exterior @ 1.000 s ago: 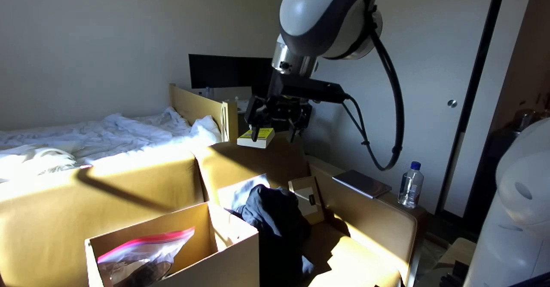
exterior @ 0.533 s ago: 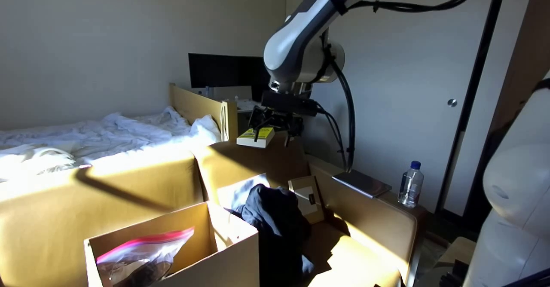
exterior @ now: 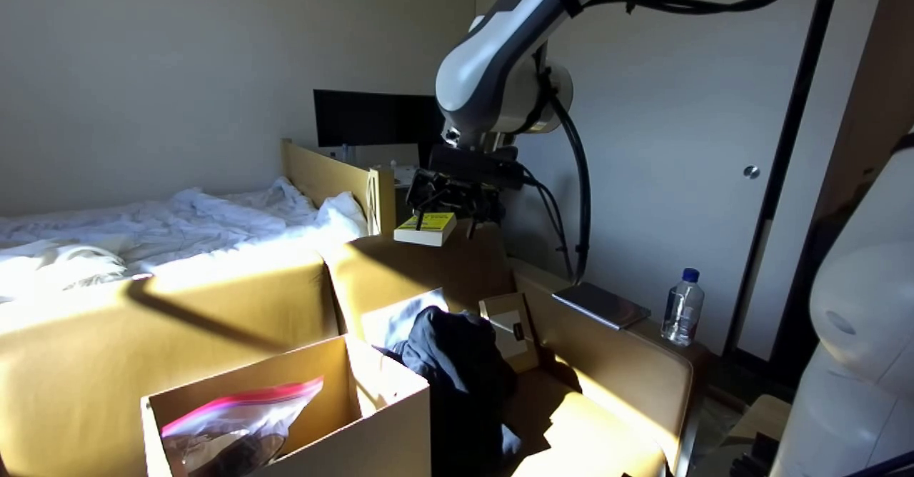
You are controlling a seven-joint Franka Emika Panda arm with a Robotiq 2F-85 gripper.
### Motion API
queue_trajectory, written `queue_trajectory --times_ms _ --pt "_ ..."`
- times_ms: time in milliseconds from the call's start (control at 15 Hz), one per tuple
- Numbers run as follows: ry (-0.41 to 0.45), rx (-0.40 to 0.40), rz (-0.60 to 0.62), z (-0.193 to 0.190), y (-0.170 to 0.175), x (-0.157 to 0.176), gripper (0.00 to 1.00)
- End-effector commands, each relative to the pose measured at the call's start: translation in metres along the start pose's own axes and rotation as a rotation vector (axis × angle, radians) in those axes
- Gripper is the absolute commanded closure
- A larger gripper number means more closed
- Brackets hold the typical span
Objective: Pick up the cloth from the sofa and put it in the box
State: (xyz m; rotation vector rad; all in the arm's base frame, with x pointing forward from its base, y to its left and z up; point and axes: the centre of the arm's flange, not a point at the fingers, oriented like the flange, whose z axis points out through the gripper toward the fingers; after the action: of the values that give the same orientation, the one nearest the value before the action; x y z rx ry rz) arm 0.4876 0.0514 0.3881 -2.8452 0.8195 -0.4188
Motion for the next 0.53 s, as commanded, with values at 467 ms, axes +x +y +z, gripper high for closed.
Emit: queue_trajectory --times_ms 467 --pt "-0.231 -0.127 0.065 0.116 -0.042 0.157 0.00"
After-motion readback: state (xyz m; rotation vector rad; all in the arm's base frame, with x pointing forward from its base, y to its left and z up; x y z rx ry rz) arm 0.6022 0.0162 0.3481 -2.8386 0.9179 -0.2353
